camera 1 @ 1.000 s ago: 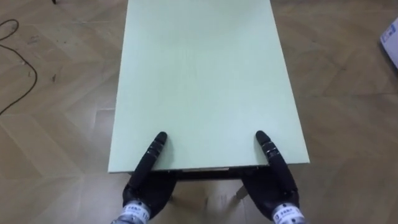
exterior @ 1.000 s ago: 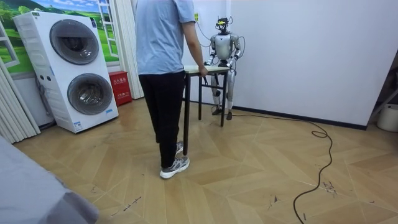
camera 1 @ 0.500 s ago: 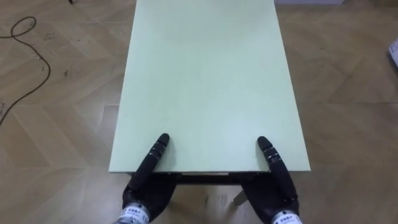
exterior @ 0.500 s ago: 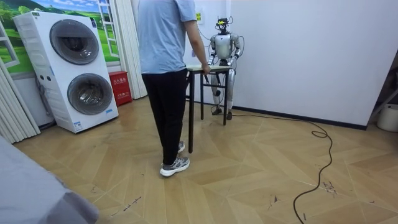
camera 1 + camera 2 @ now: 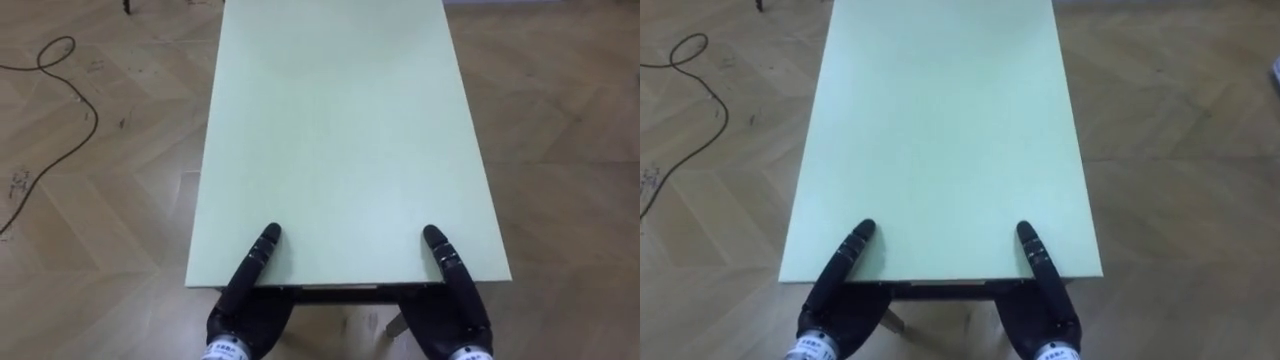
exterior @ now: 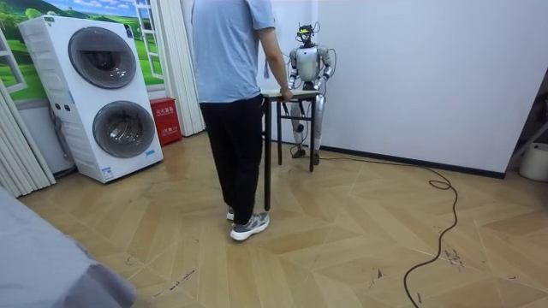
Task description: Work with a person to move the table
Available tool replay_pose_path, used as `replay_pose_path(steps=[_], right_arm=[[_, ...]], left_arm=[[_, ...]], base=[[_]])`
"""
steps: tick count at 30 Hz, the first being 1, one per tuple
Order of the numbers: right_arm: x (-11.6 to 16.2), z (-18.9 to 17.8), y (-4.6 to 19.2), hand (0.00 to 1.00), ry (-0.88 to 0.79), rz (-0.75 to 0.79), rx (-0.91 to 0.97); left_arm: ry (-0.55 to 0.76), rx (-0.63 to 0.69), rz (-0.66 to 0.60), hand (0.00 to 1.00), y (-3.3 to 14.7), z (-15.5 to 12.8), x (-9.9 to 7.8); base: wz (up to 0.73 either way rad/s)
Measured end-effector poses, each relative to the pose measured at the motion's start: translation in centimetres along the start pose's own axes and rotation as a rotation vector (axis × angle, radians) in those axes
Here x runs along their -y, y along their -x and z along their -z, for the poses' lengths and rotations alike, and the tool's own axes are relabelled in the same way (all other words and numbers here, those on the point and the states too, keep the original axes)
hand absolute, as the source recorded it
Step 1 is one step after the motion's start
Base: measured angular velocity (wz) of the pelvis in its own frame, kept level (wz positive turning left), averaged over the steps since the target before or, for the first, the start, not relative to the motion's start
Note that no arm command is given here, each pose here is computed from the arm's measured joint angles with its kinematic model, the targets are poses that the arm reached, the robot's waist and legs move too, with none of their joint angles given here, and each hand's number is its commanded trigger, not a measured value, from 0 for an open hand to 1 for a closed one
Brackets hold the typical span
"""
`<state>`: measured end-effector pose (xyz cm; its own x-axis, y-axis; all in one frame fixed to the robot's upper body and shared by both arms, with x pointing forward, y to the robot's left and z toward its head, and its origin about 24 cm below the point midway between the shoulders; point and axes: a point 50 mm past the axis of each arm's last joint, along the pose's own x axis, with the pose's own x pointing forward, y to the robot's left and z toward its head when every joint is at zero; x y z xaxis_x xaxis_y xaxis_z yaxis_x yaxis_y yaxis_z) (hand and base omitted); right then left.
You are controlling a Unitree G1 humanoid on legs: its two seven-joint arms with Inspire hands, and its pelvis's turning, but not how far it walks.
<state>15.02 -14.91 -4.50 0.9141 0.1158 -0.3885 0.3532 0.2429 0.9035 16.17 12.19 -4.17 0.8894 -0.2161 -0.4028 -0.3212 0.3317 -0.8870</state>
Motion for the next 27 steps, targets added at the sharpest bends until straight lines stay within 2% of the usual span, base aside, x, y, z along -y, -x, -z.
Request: replay_pose_path(steps=[5,10,17,27], right_arm=[[-0.1,0.2,0.0,1.00,-0.006,-0.002,0.007],[-0.1,0.1,0.1,1.00,-0.001,-0.003,0.032],[-0.3,0.0,0.1,1.00,-0.039,-0.011,0.042],[0.3,0.3,0.6,1.00,-0.074,0.016,0.041]], left_arm=[[0.016,-0.004,-0.004,1.00,-0.1,0.3,0.1],[0.012,-0.012,-0.014,1.00,-0.4,0.5,0.5],[-0.005,-0.009,0.016,1.00,-0.7,0.3,1.2],[-0.029,-0.030,0.022,1.00,-0.8,0.5,1.4]], base=[[0.14],[0.64],[0.35],[0.43]])
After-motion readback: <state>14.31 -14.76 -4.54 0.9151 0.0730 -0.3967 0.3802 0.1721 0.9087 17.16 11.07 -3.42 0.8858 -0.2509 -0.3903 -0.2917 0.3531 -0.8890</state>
